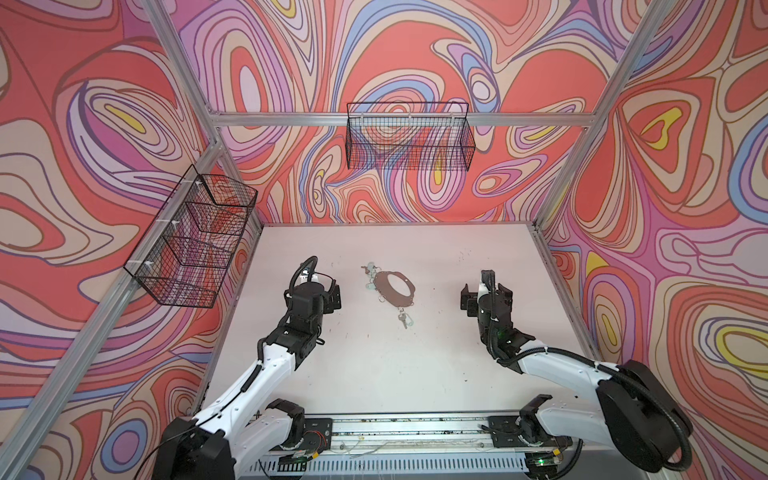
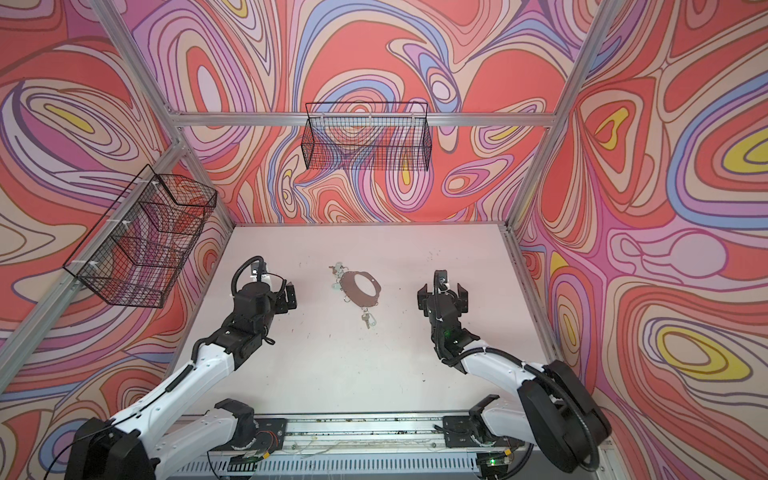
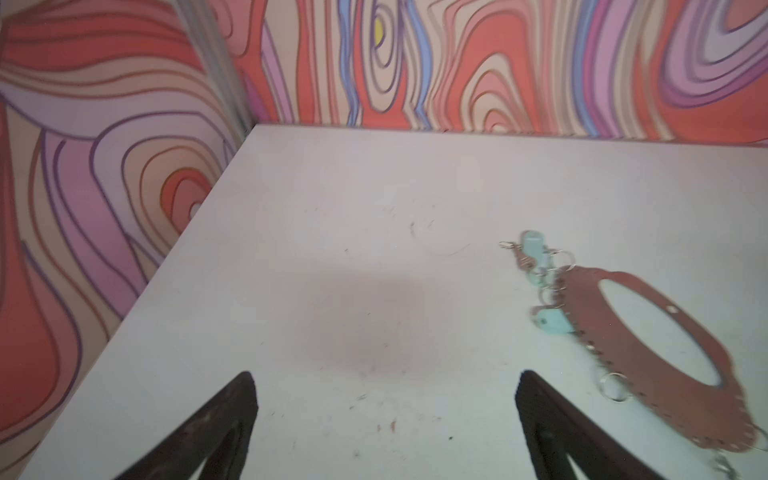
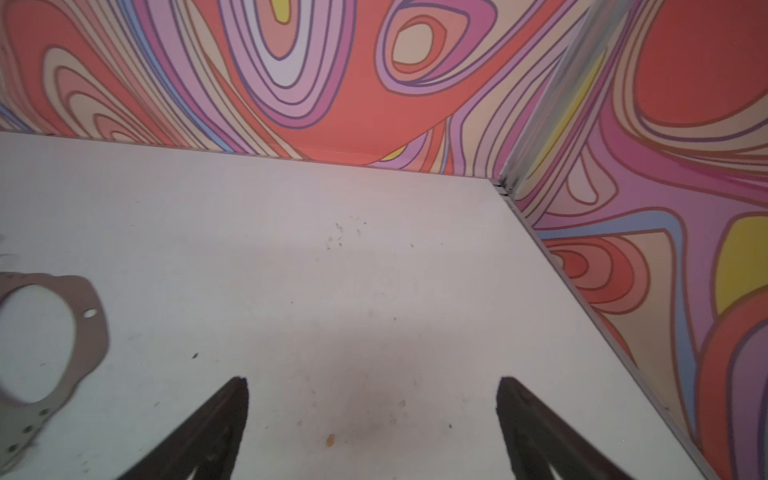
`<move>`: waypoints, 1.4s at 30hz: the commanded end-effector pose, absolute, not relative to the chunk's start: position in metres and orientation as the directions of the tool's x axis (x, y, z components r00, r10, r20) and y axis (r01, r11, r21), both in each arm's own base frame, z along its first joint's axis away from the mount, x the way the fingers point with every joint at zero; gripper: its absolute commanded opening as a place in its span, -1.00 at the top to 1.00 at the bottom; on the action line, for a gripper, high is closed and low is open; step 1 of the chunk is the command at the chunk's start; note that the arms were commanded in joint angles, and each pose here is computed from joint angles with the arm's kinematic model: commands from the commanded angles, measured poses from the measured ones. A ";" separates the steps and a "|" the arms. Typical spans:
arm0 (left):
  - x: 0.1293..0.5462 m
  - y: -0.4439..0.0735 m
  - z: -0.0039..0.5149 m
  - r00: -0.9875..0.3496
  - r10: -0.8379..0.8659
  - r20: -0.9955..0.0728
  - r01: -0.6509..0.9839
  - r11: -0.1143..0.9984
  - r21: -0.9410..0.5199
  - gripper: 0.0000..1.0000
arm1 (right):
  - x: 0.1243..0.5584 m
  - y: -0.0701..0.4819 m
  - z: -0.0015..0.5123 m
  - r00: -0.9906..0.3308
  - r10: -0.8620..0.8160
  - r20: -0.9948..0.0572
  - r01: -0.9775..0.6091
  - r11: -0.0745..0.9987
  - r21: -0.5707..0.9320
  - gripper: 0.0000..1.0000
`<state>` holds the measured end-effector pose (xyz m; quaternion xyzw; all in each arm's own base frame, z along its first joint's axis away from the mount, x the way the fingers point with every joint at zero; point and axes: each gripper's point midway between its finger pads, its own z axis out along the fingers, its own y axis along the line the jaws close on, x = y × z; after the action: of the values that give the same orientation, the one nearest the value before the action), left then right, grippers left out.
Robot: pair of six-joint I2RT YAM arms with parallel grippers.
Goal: Put the keys on the keyring
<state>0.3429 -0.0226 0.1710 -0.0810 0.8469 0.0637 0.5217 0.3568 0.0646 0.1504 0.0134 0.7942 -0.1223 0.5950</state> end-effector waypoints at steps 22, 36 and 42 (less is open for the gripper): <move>0.394 0.011 0.097 -0.375 0.025 -0.927 -0.132 0.988 0.080 -1.00 | 0.396 0.001 0.118 -0.101 -0.020 -0.995 0.186 0.982 -0.038 -0.96; 0.394 0.006 0.089 -0.360 0.016 -0.933 -0.064 0.997 0.041 -1.00 | 0.406 -0.012 0.112 -0.142 0.020 -0.990 0.234 0.972 -0.014 -0.96; 0.394 0.006 0.090 -0.356 0.015 -0.935 -0.065 0.997 0.041 -1.00 | 0.406 -0.012 0.112 -0.142 0.019 -0.990 0.236 0.972 -0.015 -0.96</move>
<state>0.3913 0.0055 0.0834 -0.0181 0.8316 0.0380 0.5538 0.4044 -0.0104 0.1055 0.0801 0.7581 -0.0822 0.6420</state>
